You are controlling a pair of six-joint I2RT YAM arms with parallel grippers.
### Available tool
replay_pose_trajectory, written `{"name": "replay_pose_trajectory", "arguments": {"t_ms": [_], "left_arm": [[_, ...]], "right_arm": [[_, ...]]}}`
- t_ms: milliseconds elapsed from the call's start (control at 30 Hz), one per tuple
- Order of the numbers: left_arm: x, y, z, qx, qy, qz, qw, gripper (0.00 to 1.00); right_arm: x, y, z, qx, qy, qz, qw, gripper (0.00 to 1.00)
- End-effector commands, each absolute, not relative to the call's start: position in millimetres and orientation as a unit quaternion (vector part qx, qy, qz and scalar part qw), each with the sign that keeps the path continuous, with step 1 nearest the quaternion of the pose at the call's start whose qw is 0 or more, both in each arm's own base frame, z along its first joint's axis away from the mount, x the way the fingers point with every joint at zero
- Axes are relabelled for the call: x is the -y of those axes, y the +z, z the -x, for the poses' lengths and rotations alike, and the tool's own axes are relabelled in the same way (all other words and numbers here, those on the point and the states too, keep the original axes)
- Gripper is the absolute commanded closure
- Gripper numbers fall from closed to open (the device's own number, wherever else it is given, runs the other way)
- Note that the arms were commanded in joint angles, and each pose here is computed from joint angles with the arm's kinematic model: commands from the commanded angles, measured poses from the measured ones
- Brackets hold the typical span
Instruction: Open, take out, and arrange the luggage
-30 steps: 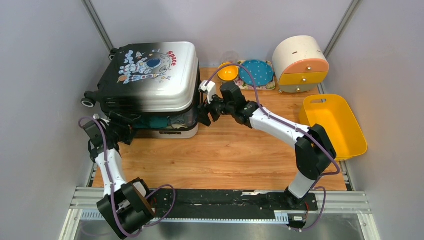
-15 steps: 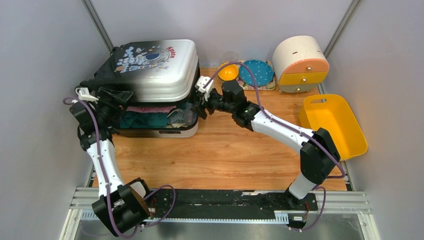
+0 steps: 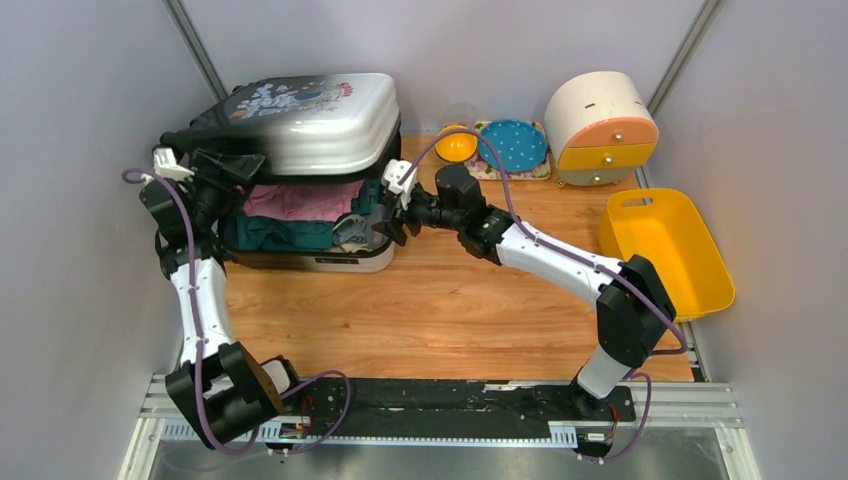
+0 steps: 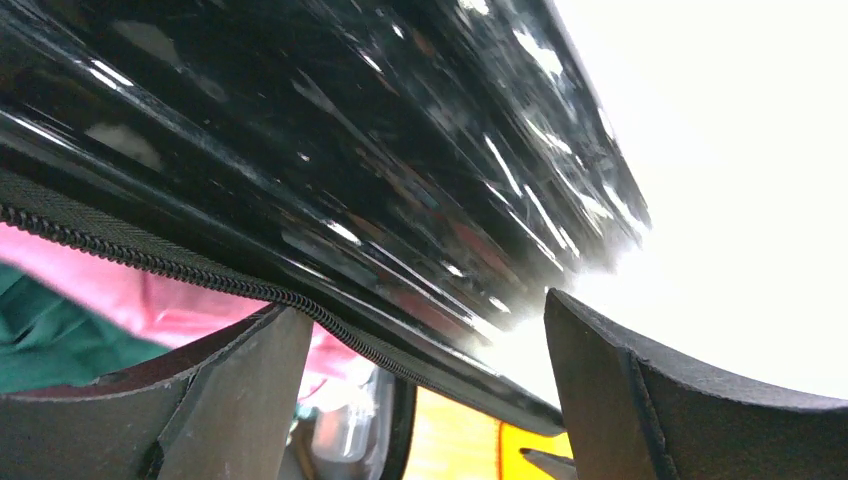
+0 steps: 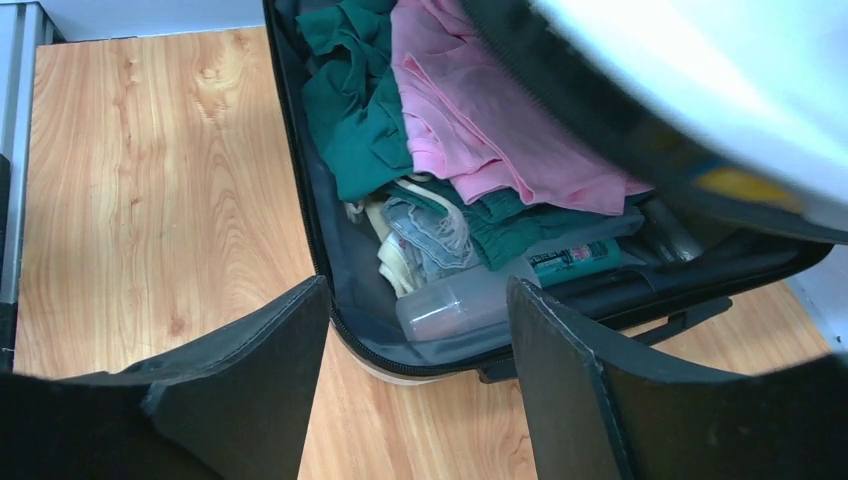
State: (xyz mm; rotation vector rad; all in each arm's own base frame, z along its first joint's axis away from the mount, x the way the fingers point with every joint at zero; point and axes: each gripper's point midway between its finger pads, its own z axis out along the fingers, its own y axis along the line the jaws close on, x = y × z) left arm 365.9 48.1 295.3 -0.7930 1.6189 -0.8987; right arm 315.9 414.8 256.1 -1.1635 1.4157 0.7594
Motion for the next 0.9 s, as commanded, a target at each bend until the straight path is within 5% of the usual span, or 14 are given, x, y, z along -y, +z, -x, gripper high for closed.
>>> {"name": "replay_pose_trajectory", "arguments": {"t_ms": [0, 333, 867], "left_arm": [[-37, 408, -376, -0.609, -0.382, 0.207, 0.664, 0.07], [-60, 456, -429, -0.573, -0.333, 0.149, 0.734, 0.07], [-71, 455, -472, -0.568, -0.303, 0.138, 0.752, 0.07]], "right_arm": [[-423, 287, -316, -0.559, 0.329, 0.494, 0.579, 0.3], [-454, 239, -271, -0.571, 0.387, 0.565, 0.452, 0.28], [-528, 162, -265, -0.601, 0.354, 0.603, 0.387, 0.25]]}}
